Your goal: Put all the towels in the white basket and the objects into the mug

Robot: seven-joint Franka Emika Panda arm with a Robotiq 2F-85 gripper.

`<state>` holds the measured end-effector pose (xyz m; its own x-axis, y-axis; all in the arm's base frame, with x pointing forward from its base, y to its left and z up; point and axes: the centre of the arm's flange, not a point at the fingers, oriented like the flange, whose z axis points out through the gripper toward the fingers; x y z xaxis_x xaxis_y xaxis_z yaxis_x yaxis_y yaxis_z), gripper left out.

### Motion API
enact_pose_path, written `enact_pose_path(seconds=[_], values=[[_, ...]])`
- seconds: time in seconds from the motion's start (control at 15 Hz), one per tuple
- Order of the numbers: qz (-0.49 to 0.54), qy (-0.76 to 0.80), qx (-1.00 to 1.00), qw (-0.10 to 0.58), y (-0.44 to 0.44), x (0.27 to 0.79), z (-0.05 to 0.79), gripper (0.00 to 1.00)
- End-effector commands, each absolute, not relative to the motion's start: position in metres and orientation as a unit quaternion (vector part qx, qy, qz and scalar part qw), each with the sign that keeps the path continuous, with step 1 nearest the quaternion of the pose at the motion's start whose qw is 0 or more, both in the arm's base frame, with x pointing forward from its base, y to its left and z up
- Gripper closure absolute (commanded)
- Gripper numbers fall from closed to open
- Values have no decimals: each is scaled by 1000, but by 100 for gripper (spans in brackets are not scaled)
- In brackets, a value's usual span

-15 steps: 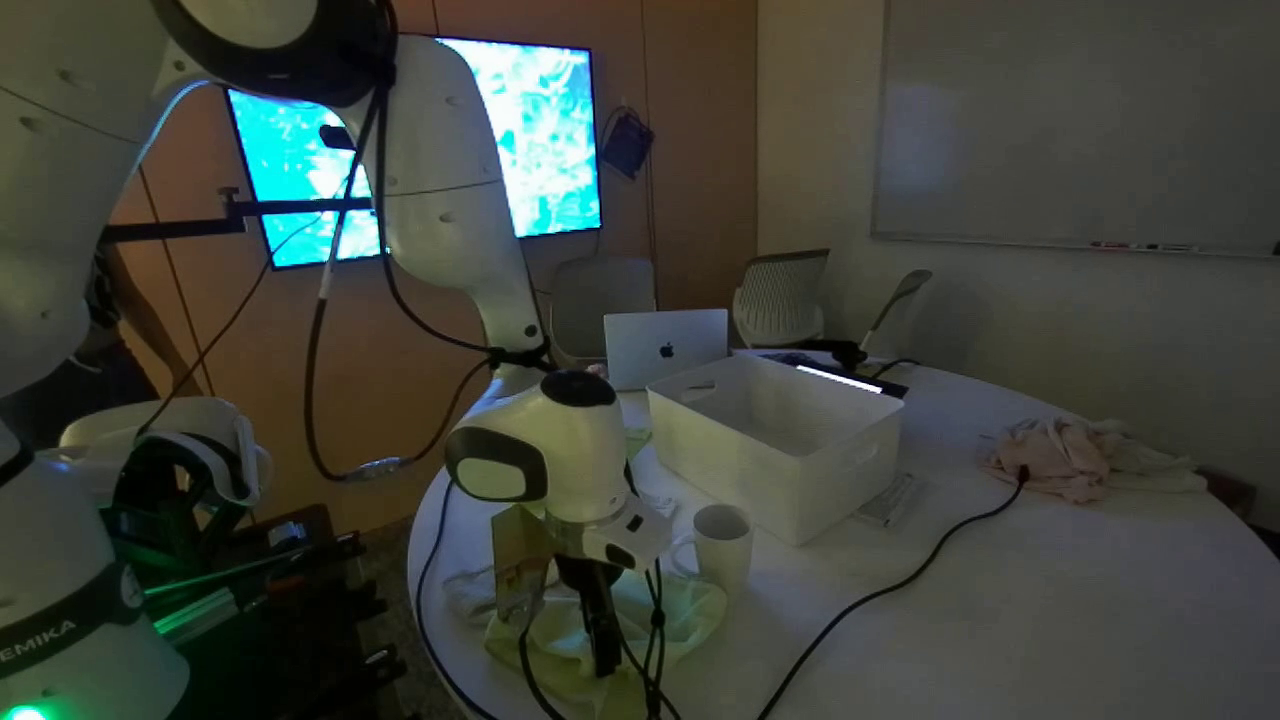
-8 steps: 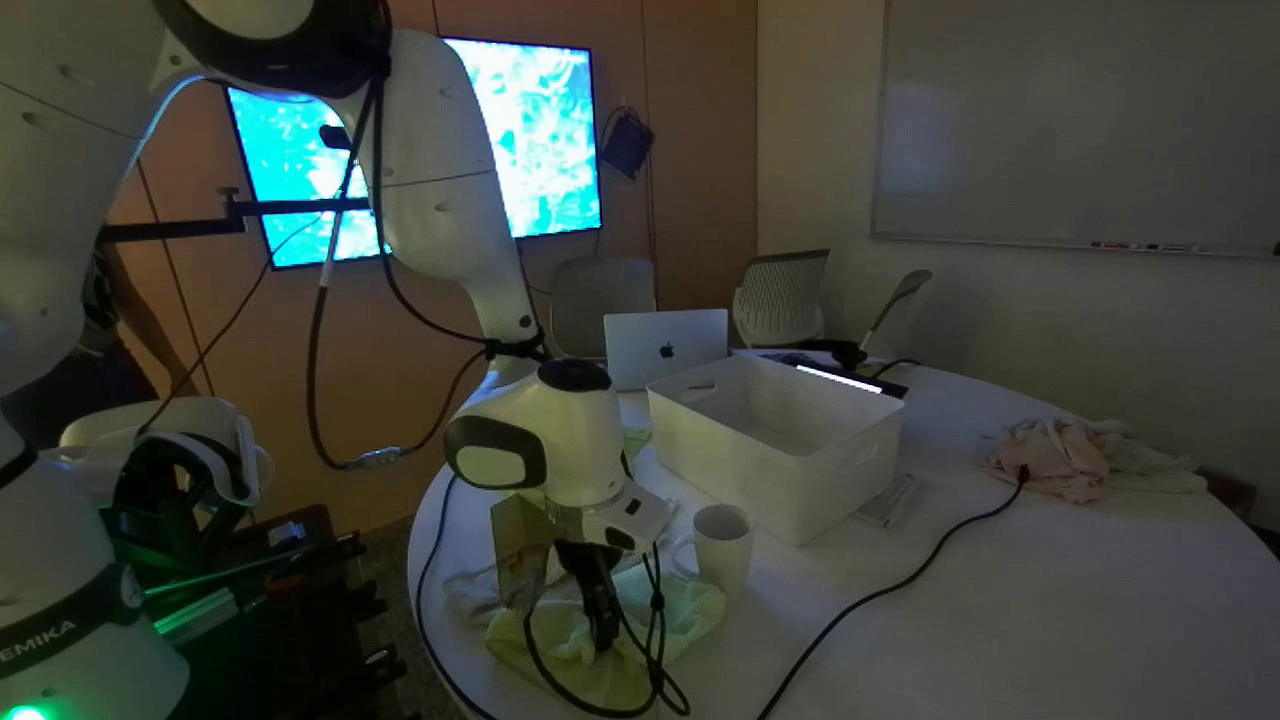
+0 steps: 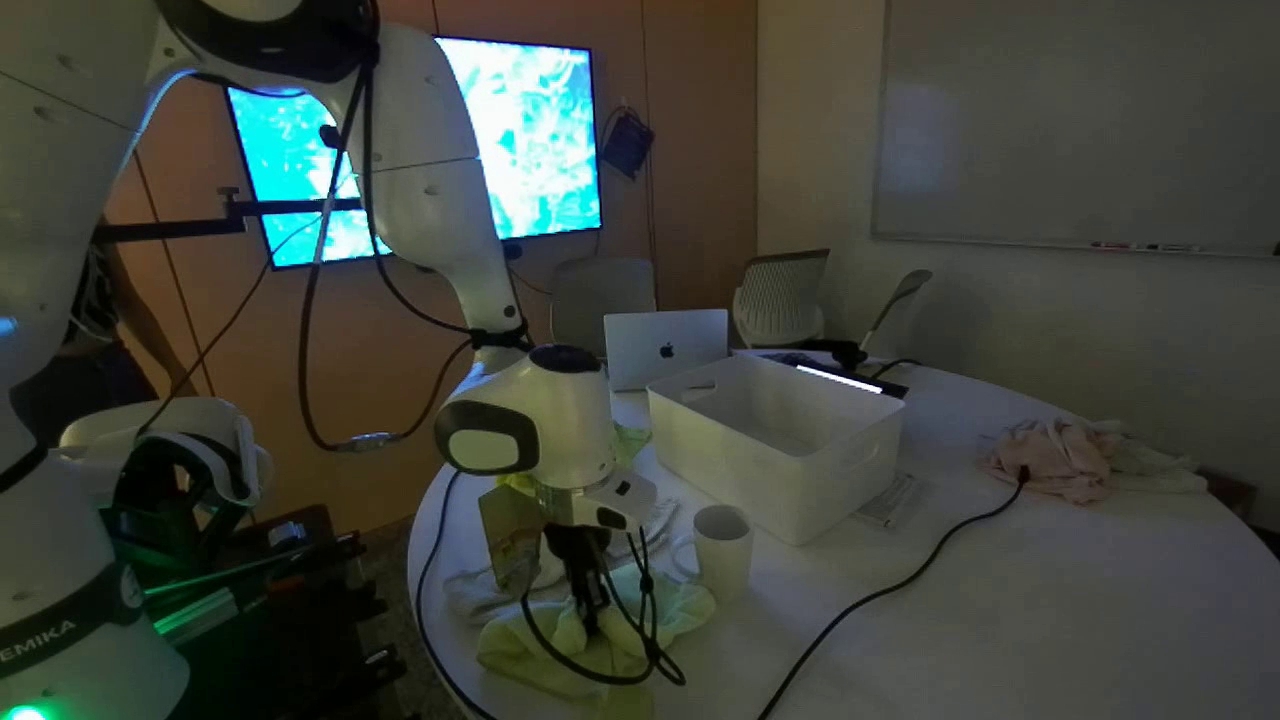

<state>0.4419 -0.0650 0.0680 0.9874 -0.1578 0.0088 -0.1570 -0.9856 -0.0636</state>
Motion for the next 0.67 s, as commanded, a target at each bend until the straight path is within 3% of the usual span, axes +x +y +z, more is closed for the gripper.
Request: enact_pose_path(seconds=[0.0, 0.6], values=[[-5, 52, -998, 30, -58, 437, 94, 97], [-20, -52, -998, -16, -24, 439, 208, 97]])
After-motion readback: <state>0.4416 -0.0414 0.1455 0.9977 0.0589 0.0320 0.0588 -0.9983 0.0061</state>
